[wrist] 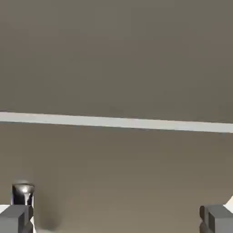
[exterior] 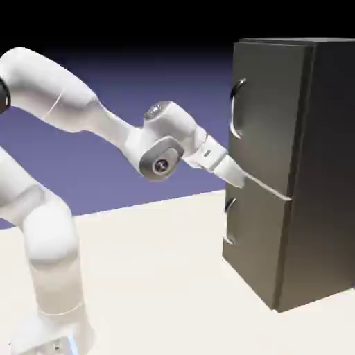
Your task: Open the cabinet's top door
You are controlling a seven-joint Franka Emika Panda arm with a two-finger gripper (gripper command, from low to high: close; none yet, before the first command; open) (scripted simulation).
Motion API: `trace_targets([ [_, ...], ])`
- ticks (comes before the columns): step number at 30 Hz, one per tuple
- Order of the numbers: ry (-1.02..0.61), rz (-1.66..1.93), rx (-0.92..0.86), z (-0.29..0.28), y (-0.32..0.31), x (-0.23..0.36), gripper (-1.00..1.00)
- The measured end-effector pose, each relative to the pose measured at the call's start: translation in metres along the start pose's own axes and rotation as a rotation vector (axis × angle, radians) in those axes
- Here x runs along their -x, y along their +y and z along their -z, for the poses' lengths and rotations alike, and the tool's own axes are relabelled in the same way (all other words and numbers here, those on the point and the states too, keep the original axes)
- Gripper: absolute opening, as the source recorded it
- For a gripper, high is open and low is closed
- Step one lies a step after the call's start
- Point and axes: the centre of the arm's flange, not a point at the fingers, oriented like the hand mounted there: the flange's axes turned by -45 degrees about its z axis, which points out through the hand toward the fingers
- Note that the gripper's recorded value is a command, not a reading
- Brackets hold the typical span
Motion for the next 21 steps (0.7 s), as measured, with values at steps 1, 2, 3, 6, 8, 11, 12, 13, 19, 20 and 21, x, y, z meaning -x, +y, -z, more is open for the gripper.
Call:
trace_targets([
  [1, 0.013, -0.055, -0.001, 0.004, 0.002, -0.004, 1.0],
  [2, 0.027, -0.111, -0.002, 0.008, 0.003, -0.008, 1.0],
  [3, 0.04, -0.166, -0.004, 0.012, 0.004, -0.012, 1.0],
  [6, 0.081, -0.329, -0.015, 0.023, 0.008, -0.023, 1.0],
  [8, 0.107, -0.437, -0.026, 0.031, 0.01, -0.029, 1.0],
  [11, 0.145, -0.597, -0.048, 0.042, 0.012, -0.037, 1.0],
  [12, 0.158, -0.65, -0.057, 0.046, 0.012, -0.04, 1.0],
  [13, 0.17, -0.703, -0.066, 0.05, 0.012, -0.042, 1.0],
  [19, 0.237, -1.013, -0.138, 0.07, 0.011, -0.052, 1.0],
  [20, 0.247, -1.063, -0.152, 0.073, 0.01, -0.053, 1.0],
  [21, 0.256, -1.114, -0.167, 0.076, 0.009, -0.054, 1.0],
])
